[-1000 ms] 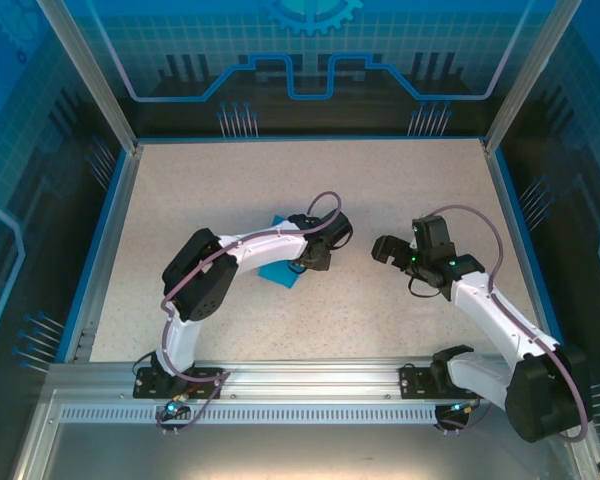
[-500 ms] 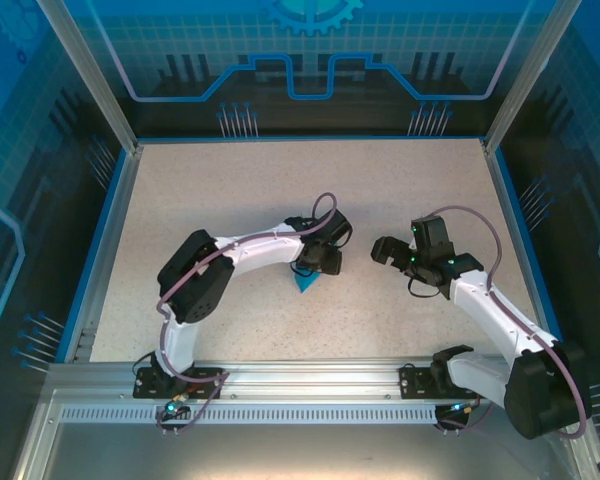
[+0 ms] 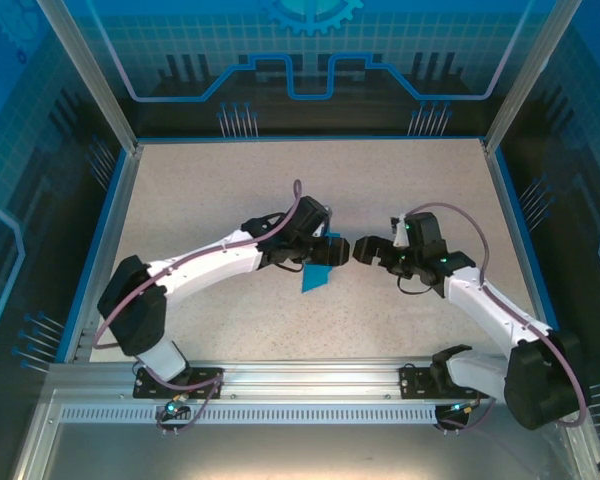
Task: Fold a paper plane with a square sheet of paper (pick it up from the middle)
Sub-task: Turn over the paper at the center of the table.
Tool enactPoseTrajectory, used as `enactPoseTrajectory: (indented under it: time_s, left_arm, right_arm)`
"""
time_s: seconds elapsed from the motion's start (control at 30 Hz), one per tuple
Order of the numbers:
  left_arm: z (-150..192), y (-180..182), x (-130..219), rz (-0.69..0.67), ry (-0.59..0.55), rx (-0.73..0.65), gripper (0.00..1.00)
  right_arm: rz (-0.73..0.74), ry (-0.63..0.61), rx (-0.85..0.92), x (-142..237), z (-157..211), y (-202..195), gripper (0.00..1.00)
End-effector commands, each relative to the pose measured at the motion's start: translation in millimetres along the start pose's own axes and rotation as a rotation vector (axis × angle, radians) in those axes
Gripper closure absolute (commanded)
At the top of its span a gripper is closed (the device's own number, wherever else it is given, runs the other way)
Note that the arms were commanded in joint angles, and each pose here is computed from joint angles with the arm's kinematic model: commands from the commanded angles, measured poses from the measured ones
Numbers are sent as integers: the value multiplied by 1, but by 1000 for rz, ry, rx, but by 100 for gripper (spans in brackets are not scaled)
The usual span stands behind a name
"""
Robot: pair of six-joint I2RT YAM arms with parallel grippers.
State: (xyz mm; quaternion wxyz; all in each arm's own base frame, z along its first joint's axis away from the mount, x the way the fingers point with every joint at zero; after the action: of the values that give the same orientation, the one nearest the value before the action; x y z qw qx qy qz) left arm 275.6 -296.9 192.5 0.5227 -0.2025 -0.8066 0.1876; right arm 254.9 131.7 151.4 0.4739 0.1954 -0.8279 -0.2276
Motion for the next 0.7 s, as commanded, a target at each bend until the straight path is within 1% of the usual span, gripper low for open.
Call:
enactPoseTrajectory:
  time_s: [0.0,0.17,0.33,0.43,0.5,0.6,0.67]
  left_arm:
    - [-10,16,13,43,-52,95,14]
    - [-11,55,9,58,-57,242,8]
    - [-9,71,-4,100,-29,310,6]
    - [-9,67,-14,170,3,324,12]
    - [-11,64,-23,197,22,322,19]
    - [-19,62,-36,205,30,314,30]
    - [-24,62,-45,189,28,303,35]
  right_arm:
    - [-101,57,48,-12,6,22,1]
    - [-108,138,10,-34,17,28,2]
    - [-103,227,-20,-55,31,35,11]
    - [-78,251,-61,-66,38,31,17]
    - [-54,250,-80,-69,39,26,19]
    - [-28,243,-86,-70,39,22,20]
    - [-18,243,-85,-70,39,21,20]
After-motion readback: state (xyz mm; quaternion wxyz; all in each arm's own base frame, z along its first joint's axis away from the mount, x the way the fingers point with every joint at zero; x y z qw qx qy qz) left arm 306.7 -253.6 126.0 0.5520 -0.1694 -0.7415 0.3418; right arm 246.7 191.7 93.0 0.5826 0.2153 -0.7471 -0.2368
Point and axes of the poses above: each hand's point on the last joint's axis, 136 mm out from that joint toward the fingers, its own x axis back along the fingers, its own y axis along the line the jaws close on, z = x × y, the point moved 5 cm from there along x, back along the fingers, and after that the axes turned 6 degrees about x, right-handed, at the moved point
